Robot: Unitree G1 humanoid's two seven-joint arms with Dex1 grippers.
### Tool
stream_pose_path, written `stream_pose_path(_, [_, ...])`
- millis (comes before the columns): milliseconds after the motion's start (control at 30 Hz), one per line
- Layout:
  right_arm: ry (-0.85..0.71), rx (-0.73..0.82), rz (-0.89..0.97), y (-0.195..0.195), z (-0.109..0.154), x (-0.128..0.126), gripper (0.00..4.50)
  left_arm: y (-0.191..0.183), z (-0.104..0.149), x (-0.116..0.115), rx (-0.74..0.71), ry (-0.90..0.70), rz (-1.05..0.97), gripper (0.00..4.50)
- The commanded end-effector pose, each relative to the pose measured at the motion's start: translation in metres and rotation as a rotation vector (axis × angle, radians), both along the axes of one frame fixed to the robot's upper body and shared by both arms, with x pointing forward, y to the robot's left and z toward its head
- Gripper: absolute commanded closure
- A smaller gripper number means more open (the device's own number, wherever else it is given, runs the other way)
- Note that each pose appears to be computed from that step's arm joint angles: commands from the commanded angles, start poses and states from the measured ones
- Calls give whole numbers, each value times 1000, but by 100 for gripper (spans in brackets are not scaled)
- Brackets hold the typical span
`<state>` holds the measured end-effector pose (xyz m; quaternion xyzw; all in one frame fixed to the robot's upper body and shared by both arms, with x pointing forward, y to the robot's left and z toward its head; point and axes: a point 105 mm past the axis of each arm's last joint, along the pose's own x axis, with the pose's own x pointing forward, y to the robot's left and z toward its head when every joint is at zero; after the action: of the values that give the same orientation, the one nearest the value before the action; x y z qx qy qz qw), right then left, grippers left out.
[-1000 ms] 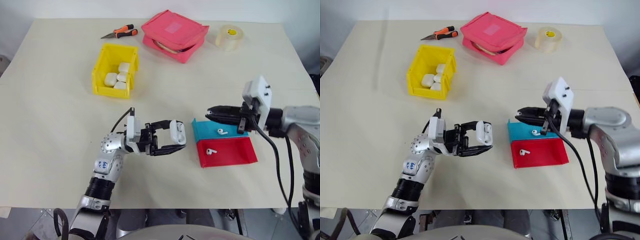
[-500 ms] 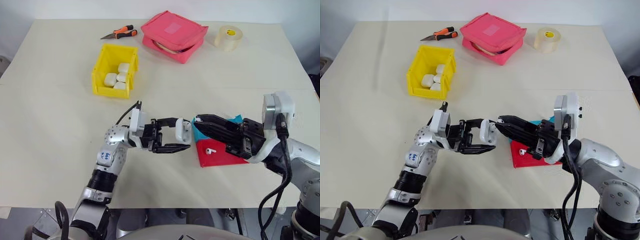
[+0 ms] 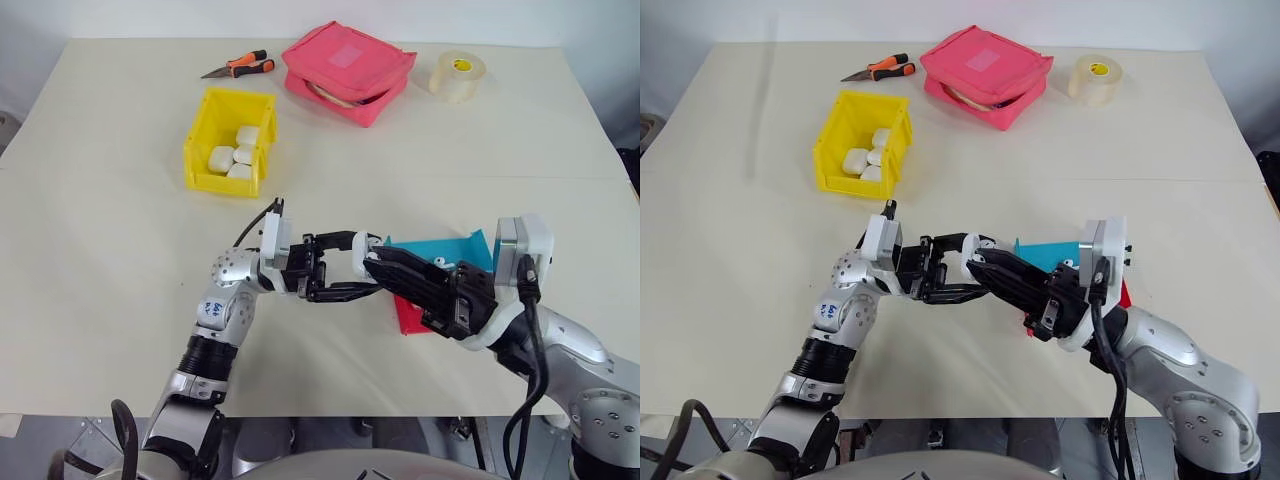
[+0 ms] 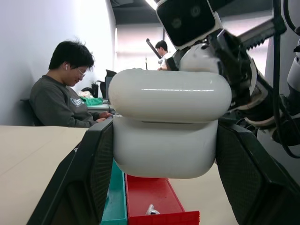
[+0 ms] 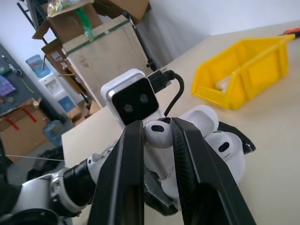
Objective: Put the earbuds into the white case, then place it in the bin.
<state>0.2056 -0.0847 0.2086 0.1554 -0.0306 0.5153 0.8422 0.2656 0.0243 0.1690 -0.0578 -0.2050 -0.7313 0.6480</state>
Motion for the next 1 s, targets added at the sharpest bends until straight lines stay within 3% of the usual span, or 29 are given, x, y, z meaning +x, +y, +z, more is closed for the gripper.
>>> stream_pose_path(33, [-56, 4, -4, 0, 1, -1, 403, -3, 11, -10, -32, -46, -41, 169])
stream_pose_path(333, [-62, -9, -34, 0, -14, 2, 403, -2, 13, -14, -39, -41, -50, 169])
stream_pose_path(800, [-21, -188, -36, -15, -43, -13, 403, 8, 18, 3, -46, -57, 45, 169])
stream_pose_path(1000, [-35, -220, -57, -25, -40, -9, 403, 8, 18, 7, -44, -63, 61, 169])
